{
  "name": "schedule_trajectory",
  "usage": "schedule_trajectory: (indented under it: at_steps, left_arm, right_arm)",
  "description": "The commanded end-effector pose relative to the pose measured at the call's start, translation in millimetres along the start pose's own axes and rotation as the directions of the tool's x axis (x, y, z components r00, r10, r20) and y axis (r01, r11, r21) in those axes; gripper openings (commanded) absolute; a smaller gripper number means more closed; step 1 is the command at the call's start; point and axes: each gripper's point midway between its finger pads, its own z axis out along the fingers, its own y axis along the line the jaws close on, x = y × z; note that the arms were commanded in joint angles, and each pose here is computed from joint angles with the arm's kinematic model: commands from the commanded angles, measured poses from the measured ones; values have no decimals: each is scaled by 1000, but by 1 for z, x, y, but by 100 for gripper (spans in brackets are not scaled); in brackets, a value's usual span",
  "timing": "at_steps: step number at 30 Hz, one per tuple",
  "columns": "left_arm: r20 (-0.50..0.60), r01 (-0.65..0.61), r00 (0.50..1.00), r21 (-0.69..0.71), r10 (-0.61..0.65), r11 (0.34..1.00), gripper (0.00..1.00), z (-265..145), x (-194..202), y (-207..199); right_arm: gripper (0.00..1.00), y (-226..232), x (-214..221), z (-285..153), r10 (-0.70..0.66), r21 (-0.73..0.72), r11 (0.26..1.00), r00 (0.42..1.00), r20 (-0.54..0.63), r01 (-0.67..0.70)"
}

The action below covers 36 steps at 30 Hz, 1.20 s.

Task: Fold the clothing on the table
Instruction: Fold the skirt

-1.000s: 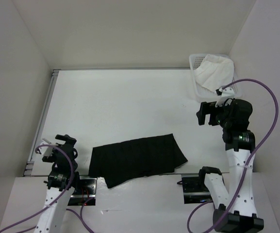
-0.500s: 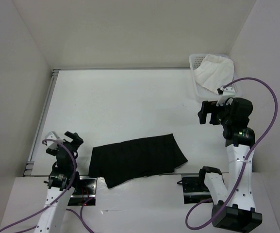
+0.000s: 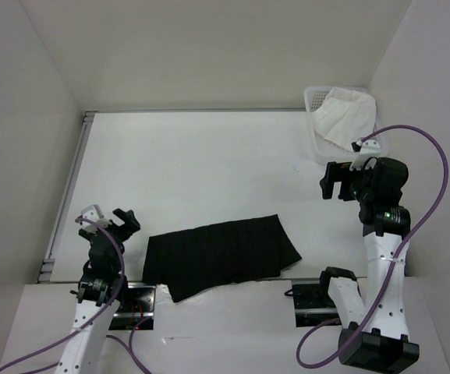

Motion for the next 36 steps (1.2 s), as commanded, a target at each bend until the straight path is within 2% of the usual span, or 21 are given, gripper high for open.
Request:
schedule_trajectory:
  at_steps: [1,3,7,10,12,13,14,15,16,17,19,20,22,24,26,27,28,29,31,34,36]
  left_arm:
    - [141,-55,990,167,32,984,100,-1,-26,-28]
    - [181,-57,983,205,19,977,100,-3,-38,-37]
    - [279,-161,957,284,79,945,100,-10,-60,-56]
    - [362,-157,932,319,33,935,100,-19,-85,-67]
    - [421,-285,899,348,122,893,100,-23,-88,-78]
    - [481,-410,847,322,225,853,100,-27,-95,-81]
    - [501,-469,821,321,273,823,100,-28,-93,-84]
    - [549,-575,766,350,335,740,100,-35,-92,-97]
    - [584,-731,645,284,493,620,100,-32,-82,-94]
    - [593,-822,549,257,589,507,100,-29,-69,-92]
    - [654,-963,261,225,710,147,100,-26,-27,-93]
    - [659,-973,203,219,725,73,100,-24,-17,-90]
    - [659,-969,136,242,739,-38,100,-23,5,-84]
    - [613,-963,138,266,778,-39,100,-19,13,-73]
    - [608,-956,70,266,791,-120,100,-18,24,-65]
    - [595,-948,74,292,801,-130,100,-18,31,-61]
    - [550,-953,85,289,831,-93,100,-14,27,-54]
    - [552,-954,80,284,830,-97,100,-14,27,-54]
    - [572,-957,4,239,820,-163,100,-13,24,-54]
    - [554,-951,-51,227,831,-210,100,-11,26,-47]
    - [569,-957,-12,231,822,-174,100,-12,23,-53]
  right_arm:
    - [99,-4,-13,0,-22,9,1000,999,49,22]
    - [99,-4,-13,0,-22,9,1000,999,49,22]
    - [99,-4,-13,0,-22,9,1000,999,49,22]
    - [99,-3,-13,0,-13,9,1000,999,49,13]
    - [99,-7,-12,0,-9,26,1000,999,48,8]
    - [99,-7,-12,0,-9,26,1000,999,48,8]
    - [99,-7,-12,0,-9,26,1000,999,48,8]
    - [99,-7,-12,0,-9,26,1000,999,48,8]
    - [99,-7,-12,0,-9,26,1000,999,48,8]
    - [99,-8,-11,2,-6,25,1000,999,40,5]
    - [99,-10,-11,2,-2,33,999,999,40,1]
    - [99,-10,-11,2,-2,33,999,999,40,1]
    - [99,-10,-12,-1,-2,34,999,999,51,0]
    - [99,-10,-12,-1,-2,34,999,999,51,0]
    - [99,-10,-12,-1,-2,34,999,999,51,0]
    - [99,-9,-13,-1,-2,25,1000,999,53,1]
    - [99,-9,-13,-1,-2,25,1000,999,53,1]
    - [99,-9,-13,-1,-2,25,1000,999,53,1]
    - [99,-9,-13,-1,-2,25,1000,999,53,1]
    - [99,-8,-14,-3,-5,26,1000,998,61,4]
    - [99,-8,-14,-3,-5,26,1000,998,61,4]
